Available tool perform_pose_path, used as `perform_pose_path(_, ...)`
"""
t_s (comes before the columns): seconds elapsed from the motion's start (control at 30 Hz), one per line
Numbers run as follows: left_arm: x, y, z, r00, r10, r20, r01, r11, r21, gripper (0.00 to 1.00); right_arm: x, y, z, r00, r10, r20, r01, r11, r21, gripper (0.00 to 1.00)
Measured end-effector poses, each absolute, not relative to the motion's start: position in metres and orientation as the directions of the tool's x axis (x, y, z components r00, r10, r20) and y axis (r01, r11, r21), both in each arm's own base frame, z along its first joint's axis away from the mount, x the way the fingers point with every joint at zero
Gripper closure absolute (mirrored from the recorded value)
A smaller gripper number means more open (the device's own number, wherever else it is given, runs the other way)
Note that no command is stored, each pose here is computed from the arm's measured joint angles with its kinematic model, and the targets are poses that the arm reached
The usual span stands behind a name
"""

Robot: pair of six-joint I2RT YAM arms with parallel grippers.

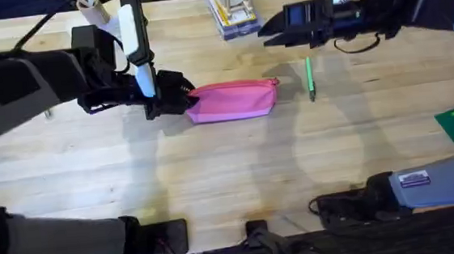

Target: Unzip the bag, pick up the pens from the table one at a time and place them inside, then zip the bag closed.

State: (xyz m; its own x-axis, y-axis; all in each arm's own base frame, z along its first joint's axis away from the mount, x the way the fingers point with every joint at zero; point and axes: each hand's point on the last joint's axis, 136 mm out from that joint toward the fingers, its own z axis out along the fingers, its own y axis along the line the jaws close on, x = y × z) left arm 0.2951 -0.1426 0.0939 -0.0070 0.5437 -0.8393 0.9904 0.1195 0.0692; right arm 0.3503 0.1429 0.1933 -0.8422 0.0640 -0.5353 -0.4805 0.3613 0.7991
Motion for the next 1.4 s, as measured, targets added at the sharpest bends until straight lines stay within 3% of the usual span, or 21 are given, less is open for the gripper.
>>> perform_pose_path(0.4,0.295,-0.143,0.094,-0.007,0.544,-0.839,0.99,0.119,0.069,0.959,0.34,0.131,0.226,-0.77,0.039,-0.636,-0.528,0.521,0.671,0.005)
perform_pose_path(0.87,0.295,-0.143,0.094,-0.007,0.544,-0.839,0.99,0.12,0.069,0.959,0.273,0.111,0.192,-0.764,-0.252,-0.594,-0.588,0.651,0.481,0.005)
perform_pose_path(0.9,0.295,-0.143,0.094,-0.007,0.544,-0.839,0.99,0.12,0.069,0.959,0.273,0.108,0.189,-0.663,-0.363,-0.655,-0.698,0.614,0.367,0.005)
perform_pose_path(1.07,0.295,-0.143,0.094,-0.007,0.544,-0.839,0.99,0.12,0.069,0.959,0.294,0.1,0.19,-0.373,-0.558,-0.741,-0.86,0.508,0.051,0.005)
perform_pose_path(1.4,0.295,-0.143,0.094,-0.007,0.544,-0.839,0.99,0.12,0.069,0.959,0.302,0.082,0.179,-0.035,-0.79,-0.612,-0.921,0.264,-0.287,0.005)
